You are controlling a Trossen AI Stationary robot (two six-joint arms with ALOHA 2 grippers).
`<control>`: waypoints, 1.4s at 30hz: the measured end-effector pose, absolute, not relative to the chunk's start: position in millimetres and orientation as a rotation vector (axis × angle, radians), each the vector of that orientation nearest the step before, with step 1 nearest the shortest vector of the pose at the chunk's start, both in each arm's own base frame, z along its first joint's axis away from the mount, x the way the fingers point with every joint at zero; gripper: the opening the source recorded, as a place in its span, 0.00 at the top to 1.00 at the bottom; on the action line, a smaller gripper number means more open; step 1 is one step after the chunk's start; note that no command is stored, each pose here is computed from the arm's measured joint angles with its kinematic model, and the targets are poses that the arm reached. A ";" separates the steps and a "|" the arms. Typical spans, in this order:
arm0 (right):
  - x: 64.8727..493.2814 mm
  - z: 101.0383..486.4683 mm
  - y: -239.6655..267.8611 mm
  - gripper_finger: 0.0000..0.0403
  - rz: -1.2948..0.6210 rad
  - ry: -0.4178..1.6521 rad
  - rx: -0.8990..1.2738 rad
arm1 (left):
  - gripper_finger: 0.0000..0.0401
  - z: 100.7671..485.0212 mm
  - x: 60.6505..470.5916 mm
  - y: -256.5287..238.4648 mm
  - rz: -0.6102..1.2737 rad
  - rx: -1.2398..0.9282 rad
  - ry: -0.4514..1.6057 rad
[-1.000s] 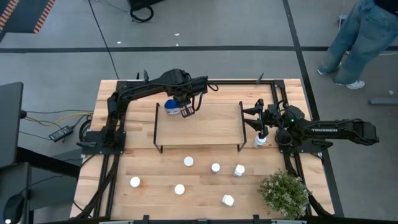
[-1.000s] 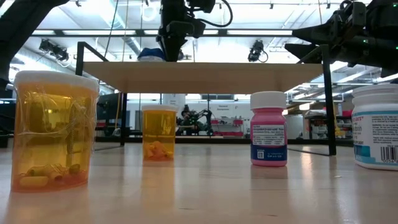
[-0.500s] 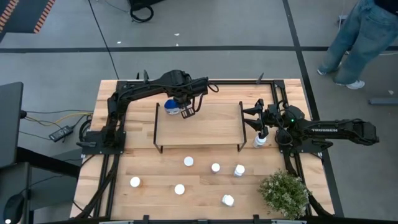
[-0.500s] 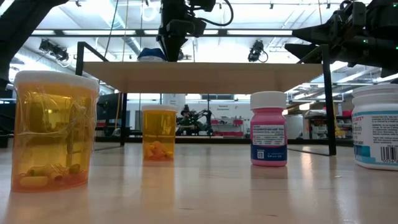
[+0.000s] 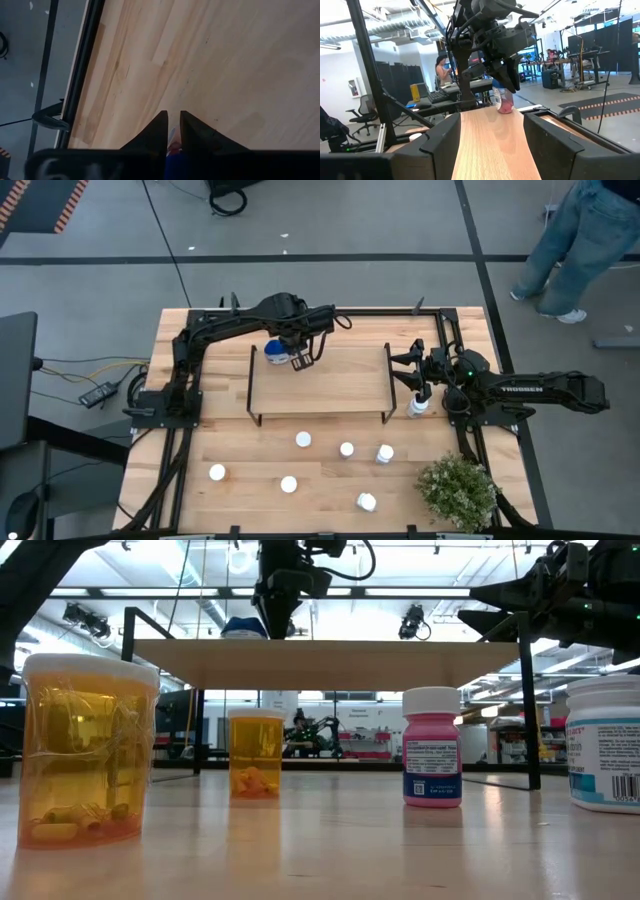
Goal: Pick and place medicine bottles onto shelf by color
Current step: Put the blue medicine bottle on the shelf, then put the white medicine bottle on the shelf
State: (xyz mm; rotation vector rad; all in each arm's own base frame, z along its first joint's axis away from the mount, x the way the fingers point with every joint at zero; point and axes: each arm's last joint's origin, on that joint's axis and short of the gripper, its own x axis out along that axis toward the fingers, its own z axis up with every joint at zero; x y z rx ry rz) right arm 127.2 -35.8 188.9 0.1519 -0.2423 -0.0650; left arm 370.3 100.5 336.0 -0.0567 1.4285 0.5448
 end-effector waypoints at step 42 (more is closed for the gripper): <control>129.5 185.8 -31.5 0.44 0.012 -0.205 0.200 | 0.62 379.2 350.0 47.0 0.157 0.015 0.482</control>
